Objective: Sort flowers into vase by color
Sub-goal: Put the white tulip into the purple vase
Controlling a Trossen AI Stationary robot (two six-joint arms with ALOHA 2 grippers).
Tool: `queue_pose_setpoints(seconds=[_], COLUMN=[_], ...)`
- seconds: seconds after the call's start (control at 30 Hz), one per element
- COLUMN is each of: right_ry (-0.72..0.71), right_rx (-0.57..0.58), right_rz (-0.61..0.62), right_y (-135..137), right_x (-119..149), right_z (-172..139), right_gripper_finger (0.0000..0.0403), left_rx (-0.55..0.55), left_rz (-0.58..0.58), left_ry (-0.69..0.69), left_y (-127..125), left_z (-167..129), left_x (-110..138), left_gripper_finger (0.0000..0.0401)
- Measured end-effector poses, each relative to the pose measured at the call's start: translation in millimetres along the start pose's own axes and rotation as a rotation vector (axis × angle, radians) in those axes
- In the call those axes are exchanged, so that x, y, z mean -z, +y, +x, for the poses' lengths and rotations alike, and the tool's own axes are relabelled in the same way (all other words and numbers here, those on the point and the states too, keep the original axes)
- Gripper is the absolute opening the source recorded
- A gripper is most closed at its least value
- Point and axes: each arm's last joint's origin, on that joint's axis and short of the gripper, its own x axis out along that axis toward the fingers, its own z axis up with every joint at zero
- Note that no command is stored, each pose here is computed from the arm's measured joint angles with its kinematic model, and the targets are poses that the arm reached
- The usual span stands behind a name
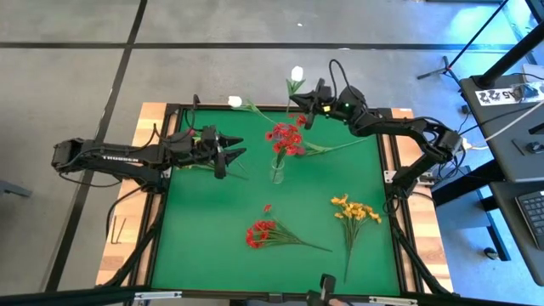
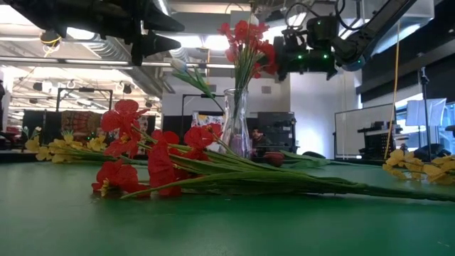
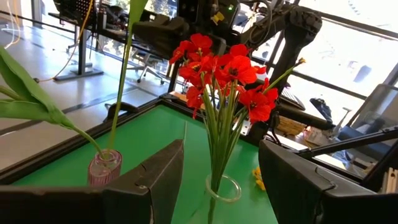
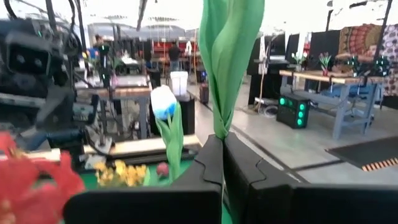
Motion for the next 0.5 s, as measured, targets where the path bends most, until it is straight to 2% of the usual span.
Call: queue_pose_setpoints(seconds=[0.23,0.5], right_ry=[0.118,0.172], right_rx=[0.021,-0.006], right_rz=[-0.014,0.008], right_y=[-1,-2], right_x=[15,30], right_z=[0,4], right_gripper_finger=[0.0000,0.0000], left_rx=[0.000,-0.002], left_rz=[0.000,0.002], left_ry=[0.000,0.005], left_y=[0,0], left_z=[0,0], left_x=[0,0], left_gripper_finger=[0.0203,0.0203])
